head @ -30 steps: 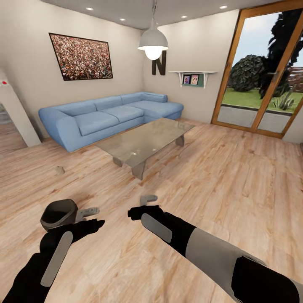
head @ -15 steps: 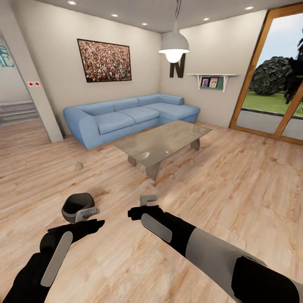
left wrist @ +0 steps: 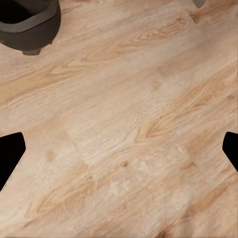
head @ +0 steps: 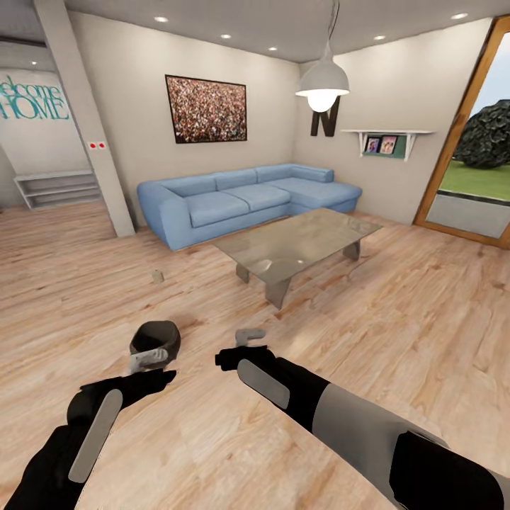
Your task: Place each of the two pumpkins and all three candles from the living room inside a cabinet in the living room (use any cabinet), then make sure every cabinet is closed, and position the cauldron so it is next to a table in the living room.
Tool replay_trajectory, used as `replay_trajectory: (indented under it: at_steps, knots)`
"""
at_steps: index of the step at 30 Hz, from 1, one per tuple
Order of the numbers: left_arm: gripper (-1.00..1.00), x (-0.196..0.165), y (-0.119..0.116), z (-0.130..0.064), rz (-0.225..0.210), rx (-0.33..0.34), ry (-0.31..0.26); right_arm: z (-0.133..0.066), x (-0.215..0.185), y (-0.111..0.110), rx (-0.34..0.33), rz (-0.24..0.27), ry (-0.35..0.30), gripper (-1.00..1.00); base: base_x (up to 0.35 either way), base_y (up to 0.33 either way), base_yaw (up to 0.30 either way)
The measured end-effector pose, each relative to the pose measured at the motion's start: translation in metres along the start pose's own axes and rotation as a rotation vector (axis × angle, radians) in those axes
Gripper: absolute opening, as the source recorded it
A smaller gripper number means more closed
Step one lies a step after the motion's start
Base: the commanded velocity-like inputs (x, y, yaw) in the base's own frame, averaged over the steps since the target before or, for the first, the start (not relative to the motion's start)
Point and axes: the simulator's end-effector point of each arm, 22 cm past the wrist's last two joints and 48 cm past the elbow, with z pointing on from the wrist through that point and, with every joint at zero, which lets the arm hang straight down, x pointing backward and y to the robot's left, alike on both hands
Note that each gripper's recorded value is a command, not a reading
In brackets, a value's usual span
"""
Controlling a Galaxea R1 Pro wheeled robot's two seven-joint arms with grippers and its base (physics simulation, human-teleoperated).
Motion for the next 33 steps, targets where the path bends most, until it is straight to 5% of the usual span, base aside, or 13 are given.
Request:
replay_trajectory:
  at_steps: [14,33]
  knots:
    - [1.00,-0.0065,-0.0018,-0.0062,0.001,0.004,-0.017,-0.0069,-0.0075,0.0016,0.001,-0.005,-0.018,1.00,-0.047,0.252,0.201]
    - [1.00,-0.0087,-0.0024,-0.0082,0.001,0.005,-0.022,-0.0092,-0.0099,0.0022,0.001,-0.006,-0.023,1.00,-0.125,0.281,0.068]
